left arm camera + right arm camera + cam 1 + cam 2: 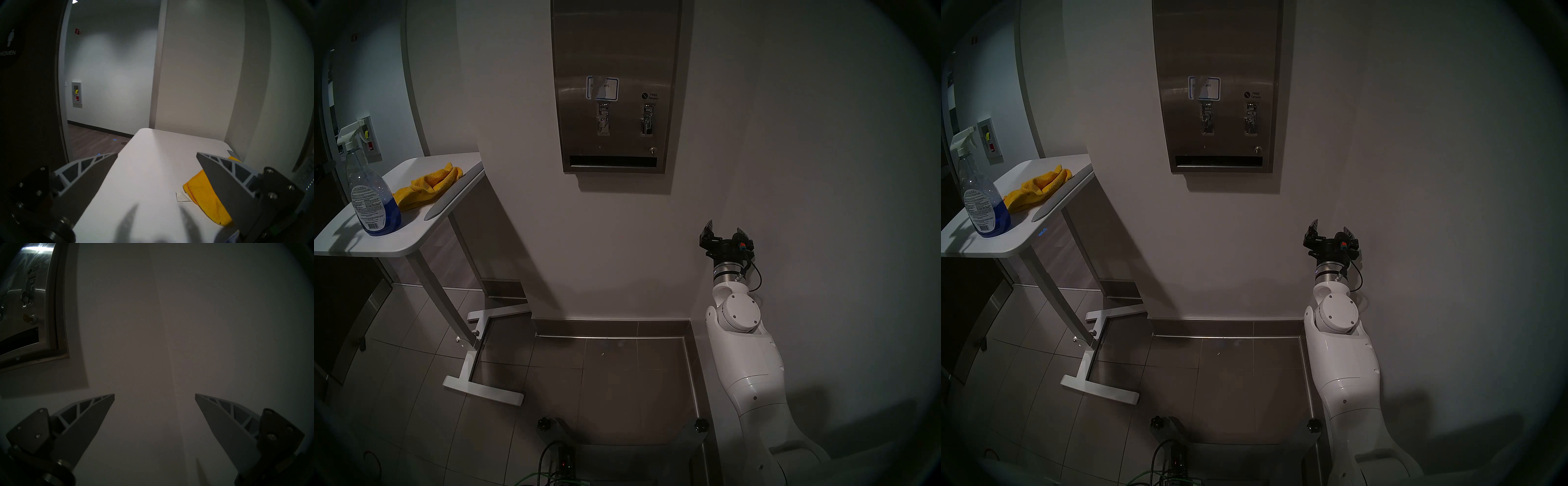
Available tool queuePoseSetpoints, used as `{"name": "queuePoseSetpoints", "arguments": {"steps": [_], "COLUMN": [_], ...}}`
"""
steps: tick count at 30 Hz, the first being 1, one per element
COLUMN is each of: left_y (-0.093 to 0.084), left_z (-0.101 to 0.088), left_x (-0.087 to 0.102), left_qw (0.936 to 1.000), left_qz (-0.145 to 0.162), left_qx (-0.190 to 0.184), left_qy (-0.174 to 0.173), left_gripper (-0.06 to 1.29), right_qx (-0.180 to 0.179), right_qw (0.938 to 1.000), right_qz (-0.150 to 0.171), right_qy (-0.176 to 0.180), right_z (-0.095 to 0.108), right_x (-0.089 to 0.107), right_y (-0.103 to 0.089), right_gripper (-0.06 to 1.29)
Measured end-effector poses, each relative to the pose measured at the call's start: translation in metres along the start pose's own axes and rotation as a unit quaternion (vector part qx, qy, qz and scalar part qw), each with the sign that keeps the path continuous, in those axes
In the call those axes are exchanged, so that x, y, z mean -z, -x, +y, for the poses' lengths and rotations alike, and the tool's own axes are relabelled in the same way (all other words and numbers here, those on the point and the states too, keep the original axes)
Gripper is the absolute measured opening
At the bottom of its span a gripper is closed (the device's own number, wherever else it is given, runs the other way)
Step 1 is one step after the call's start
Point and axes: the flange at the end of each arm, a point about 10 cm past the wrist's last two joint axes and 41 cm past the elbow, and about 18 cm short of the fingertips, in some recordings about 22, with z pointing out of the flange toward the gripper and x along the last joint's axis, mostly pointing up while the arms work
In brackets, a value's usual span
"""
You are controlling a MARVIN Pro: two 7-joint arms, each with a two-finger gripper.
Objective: Pick up the cleaner bottle and spray the cleaner onto the surface
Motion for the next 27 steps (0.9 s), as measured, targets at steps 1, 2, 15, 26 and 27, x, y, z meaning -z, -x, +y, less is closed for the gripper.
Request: {"name": "queuePoseSetpoints", "arguments": {"steps": [1, 2, 15, 26, 27], "left_y": [0.001, 0.001, 0.002, 0.014, 0.015], "left_z": [-0.001, -0.002, -0.017, -0.020, -0.020], "left_x": [0.001, 0.003, 0.026, 0.039, 0.040], "left_qw": [1.0000, 0.9999, 0.9971, 0.9902, 0.9893], "left_qz": [0.000, 0.001, 0.023, 0.044, 0.045], "left_qx": [-0.002, -0.005, -0.029, -0.049, -0.051], "left_qy": [0.006, 0.013, 0.067, 0.124, 0.129], "left_gripper": [1.26, 1.26, 1.26, 1.26, 1.26], "right_qx": [0.000, 0.000, 0.000, 0.000, 0.000], "right_qw": [1.0000, 1.0000, 1.0000, 1.0000, 1.0000], "right_qz": [0.000, 0.000, 0.000, 0.000, 0.000], "right_qy": [0.000, 0.000, 0.000, 0.000, 0.000], "right_z": [0.000, 0.000, 0.000, 0.000, 0.000], "right_x": [0.000, 0.000, 0.000, 0.000, 0.000], "right_y": [0.000, 0.000, 0.000, 0.000, 0.000], "right_gripper": [1.24, 1.24, 1.24, 1.24, 1.24]}}
